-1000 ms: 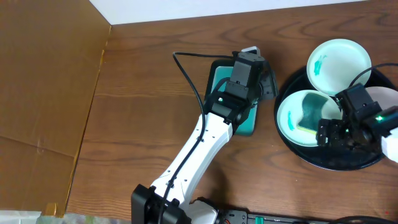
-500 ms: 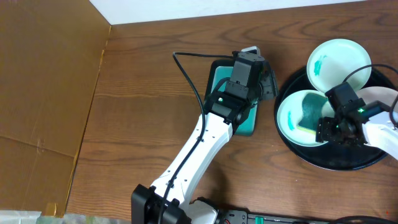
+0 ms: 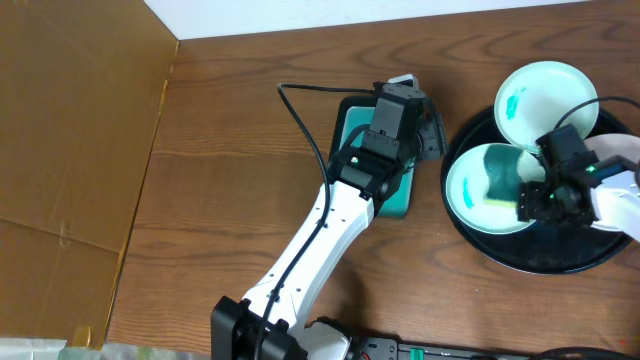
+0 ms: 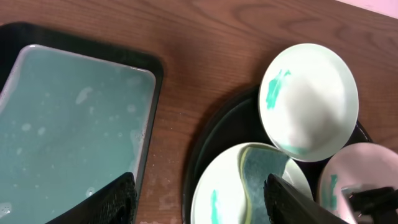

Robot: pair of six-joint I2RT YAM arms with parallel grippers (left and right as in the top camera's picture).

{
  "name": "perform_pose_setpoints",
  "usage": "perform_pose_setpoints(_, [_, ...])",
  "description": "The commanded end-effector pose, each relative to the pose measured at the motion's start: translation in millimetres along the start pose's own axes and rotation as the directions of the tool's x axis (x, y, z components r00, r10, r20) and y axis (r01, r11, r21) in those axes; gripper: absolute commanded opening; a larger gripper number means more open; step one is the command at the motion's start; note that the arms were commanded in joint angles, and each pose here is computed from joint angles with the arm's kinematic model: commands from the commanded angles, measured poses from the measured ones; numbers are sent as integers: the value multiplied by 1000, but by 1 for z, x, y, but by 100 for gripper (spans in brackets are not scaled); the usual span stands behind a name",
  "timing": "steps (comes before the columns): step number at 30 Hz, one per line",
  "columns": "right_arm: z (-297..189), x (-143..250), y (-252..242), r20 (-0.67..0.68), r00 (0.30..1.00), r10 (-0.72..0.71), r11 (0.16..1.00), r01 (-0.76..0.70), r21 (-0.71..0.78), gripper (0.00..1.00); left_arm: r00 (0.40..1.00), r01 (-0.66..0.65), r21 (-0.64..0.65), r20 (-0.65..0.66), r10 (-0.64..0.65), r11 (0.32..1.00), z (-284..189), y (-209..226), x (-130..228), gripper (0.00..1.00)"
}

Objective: Clean dirty plates on tray and stack at the side

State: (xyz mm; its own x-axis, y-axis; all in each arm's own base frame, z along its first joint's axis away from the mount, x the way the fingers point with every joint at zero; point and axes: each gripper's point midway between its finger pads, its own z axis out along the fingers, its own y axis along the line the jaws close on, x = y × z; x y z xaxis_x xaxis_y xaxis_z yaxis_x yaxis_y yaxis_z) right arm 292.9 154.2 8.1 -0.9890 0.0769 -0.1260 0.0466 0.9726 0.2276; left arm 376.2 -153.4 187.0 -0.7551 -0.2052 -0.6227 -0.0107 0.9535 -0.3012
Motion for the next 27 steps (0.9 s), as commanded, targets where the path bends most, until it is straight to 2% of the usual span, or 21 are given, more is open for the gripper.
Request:
perform_pose_setpoints(1, [-1, -21, -15, 56, 998, -25, 999, 22, 41, 71, 1000, -5, -4, 4, 5, 1000, 1, 1, -2, 66])
perform_pose_setpoints(13, [-4, -37, 1, 114, 986, -118, 992, 122, -33, 72, 1000, -5, -4, 4, 5, 1000, 1, 1, -2, 67])
perform_pose_setpoints(18, [-12, -40, 7, 107, 987, -118, 991, 124, -50, 75, 1000, -5, -4, 4, 5, 1000, 1, 1, -2, 66])
perform_pose_setpoints(23, [-25, -53, 14, 130, 973, -193, 979, 199, -39, 77, 1000, -5, -4, 4, 5, 1000, 1, 1, -2, 66])
perform_pose_setpoints(25, [-27, -58, 17, 150, 960, -235, 969, 243, -36, 76, 1000, -5, -4, 4, 5, 1000, 1, 1, -2, 66])
perform_pose_setpoints(27, [-26, -62, 12, 161, 956, -247, 968, 251, -7, 71, 1000, -5, -4, 4, 5, 1000, 1, 1, -2, 66])
